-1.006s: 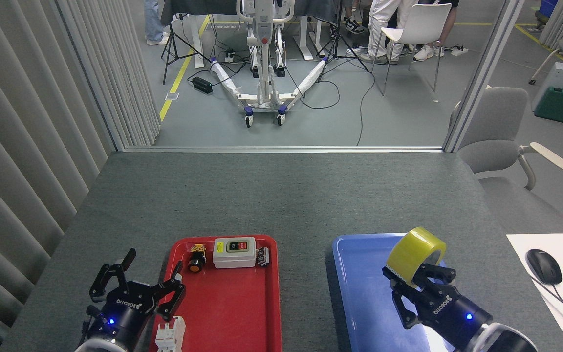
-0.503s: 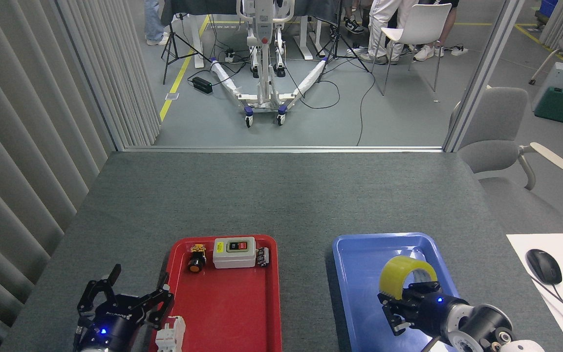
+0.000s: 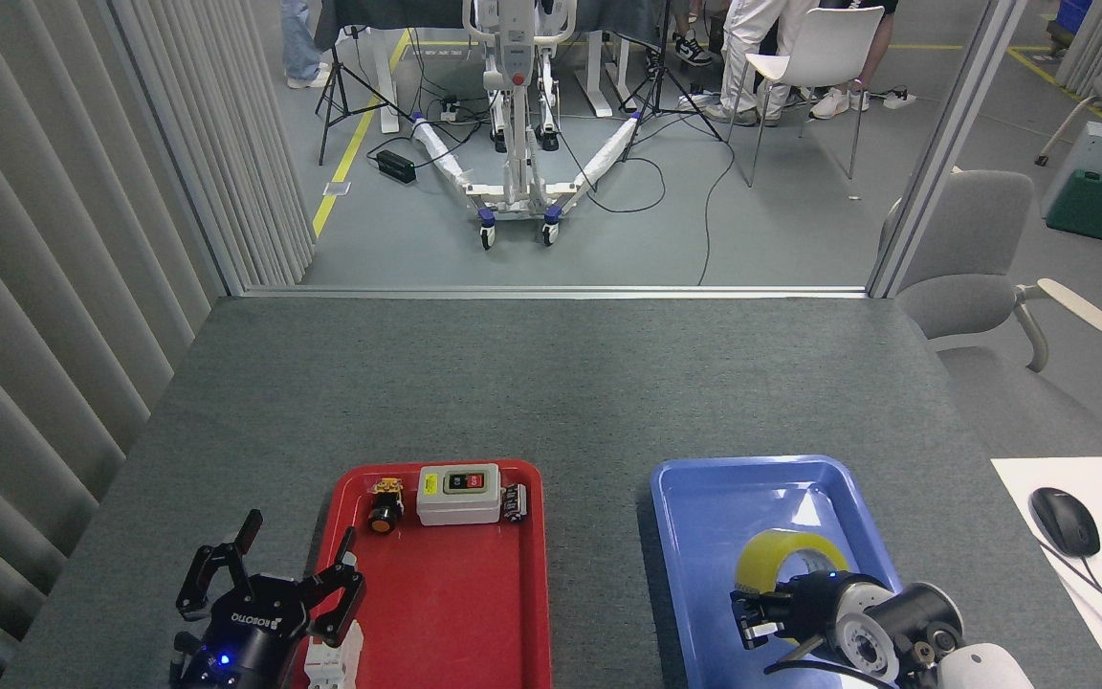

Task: Place and move tape with both arms
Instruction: 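Move the tape with the right gripper nearer the robot and set it down, then open the right gripper and lift it off the tape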

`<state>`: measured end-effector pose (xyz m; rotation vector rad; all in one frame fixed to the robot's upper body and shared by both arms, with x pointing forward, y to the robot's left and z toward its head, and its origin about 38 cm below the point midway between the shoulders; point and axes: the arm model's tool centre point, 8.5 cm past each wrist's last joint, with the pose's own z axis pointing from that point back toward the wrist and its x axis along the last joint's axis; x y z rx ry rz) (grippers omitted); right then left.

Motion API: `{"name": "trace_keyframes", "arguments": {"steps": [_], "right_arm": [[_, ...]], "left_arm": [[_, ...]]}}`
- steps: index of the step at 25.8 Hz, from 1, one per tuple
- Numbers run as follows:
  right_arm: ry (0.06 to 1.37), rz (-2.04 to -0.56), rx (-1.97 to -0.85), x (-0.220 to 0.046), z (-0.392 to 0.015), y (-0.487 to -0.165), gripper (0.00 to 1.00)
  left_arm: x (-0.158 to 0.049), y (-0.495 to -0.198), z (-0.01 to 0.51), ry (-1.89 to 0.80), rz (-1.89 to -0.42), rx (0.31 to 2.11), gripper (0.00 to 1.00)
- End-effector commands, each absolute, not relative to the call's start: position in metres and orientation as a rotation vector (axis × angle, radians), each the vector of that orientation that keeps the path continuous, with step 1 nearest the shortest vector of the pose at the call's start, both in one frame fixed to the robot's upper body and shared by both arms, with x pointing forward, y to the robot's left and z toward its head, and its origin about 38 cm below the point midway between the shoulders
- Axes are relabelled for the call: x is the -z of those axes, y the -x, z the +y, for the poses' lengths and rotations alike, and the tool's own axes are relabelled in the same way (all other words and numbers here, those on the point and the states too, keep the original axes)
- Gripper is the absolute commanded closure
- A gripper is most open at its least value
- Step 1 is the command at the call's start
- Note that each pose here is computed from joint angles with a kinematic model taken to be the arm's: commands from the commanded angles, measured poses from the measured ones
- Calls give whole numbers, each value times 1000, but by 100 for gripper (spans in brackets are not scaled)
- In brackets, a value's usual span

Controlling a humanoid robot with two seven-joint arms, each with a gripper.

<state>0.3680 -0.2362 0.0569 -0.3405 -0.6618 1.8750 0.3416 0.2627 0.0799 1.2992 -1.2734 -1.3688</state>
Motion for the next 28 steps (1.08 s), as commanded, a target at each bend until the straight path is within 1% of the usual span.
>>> {"name": "trace_keyframes", "arguments": {"steps": [1, 2, 5, 8, 10, 13, 16, 18, 19, 21, 22, 23, 25, 28], "right_arm": [[339, -642, -1846, -53, -239, -368, 100], [340, -631, -1839, -51, -242, -369, 100], [344, -611, -1815, -49, -247, -369, 81], [337, -569, -1738, -40, -250, -370, 67], [342, -550, -1652, -33, -250, -371, 61], [388, -571, -1587, -32, -248, -374, 54], [422, -600, -1569, -34, -249, -376, 45], [427, -597, -1568, -34, -250, -376, 33], [428, -597, -1566, -34, -251, -376, 29], [432, -607, -1565, -36, -251, -377, 26], [445, -623, -1562, -37, -250, -378, 18], [474, -652, -1553, -42, -251, -381, 2], [560, -744, -1527, -49, -253, -387, 1], [749, -950, -1437, -64, -254, -396, 0]], "left_arm": [[-78, -343, 265, -1271, -1235, 1365, 0], [-77, -343, 264, -1267, -1236, 1362, 0], [-74, -343, 258, -1247, -1240, 1348, 0], [-75, -344, 257, -1243, -1243, 1336, 0], [-76, -344, 257, -1246, -1245, 1316, 0], [-75, -344, 253, -1233, -1249, 1310, 0], [-74, -344, 253, -1230, -1246, 1303, 0], [-73, -344, 255, -1226, -1242, 1295, 0], [-72, -344, 257, -1213, -1247, 1277, 0], [-71, -344, 262, -1175, -1257, 1223, 0], [-71, -345, 264, -1154, -1268, 1205, 0], [-71, -346, 265, -1140, -1277, 1190, 0], [-73, -347, 265, -1141, -1295, 1185, 0], [-78, -349, 266, -1159, -1307, 1178, 0]]}}
